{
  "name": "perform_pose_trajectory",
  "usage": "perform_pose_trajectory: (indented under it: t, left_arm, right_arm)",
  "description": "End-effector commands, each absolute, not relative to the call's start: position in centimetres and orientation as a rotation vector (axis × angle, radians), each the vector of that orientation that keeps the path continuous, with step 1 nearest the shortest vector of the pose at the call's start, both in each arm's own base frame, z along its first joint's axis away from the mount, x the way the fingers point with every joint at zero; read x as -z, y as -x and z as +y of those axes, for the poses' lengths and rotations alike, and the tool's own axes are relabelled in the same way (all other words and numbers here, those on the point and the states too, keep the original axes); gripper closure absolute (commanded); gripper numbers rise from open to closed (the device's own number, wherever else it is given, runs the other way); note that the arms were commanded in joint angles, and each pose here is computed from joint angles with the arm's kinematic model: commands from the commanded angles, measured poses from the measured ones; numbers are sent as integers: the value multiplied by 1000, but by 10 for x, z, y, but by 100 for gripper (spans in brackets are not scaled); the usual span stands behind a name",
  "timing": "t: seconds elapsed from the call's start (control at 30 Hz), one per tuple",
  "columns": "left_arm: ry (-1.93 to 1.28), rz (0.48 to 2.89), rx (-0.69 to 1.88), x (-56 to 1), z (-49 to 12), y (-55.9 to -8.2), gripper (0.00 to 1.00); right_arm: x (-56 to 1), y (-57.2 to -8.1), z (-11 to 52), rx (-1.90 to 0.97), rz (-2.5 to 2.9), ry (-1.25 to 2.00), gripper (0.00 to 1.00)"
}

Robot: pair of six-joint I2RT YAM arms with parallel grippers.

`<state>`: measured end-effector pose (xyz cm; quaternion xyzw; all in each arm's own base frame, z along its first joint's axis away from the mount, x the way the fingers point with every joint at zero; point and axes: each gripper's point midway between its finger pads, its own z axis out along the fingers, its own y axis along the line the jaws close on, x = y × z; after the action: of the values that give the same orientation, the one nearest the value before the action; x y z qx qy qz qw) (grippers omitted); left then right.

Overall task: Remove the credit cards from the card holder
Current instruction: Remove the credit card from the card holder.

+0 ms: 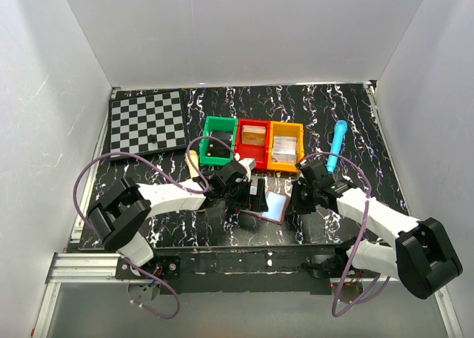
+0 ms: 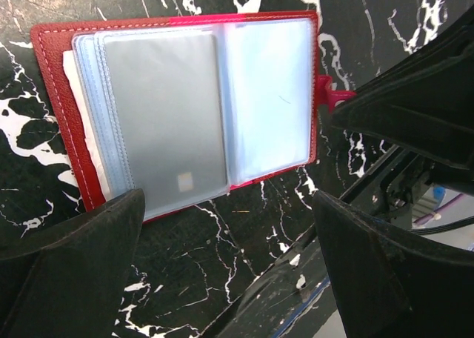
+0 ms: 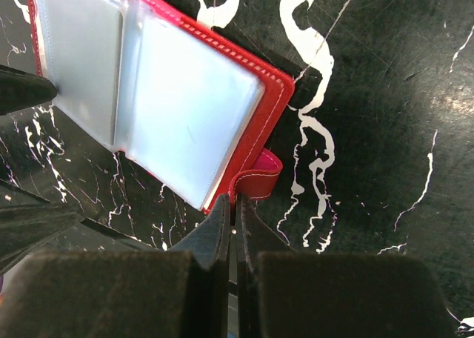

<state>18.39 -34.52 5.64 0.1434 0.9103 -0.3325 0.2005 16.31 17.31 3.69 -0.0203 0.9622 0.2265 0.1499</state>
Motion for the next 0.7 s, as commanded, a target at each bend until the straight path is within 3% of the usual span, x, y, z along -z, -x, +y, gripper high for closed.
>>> perform_pose_trajectory:
  t: [0.0,0.67]
  left_arm:
    - [-455,2547,943,-54,-352,-185,4]
    - [-715,2576,1102,-38,-390,-162,6]
  right_arm:
    - [-45,-168,177,-679,2735,82,99]
    - [-40,-169,179,-682,2744,85,99]
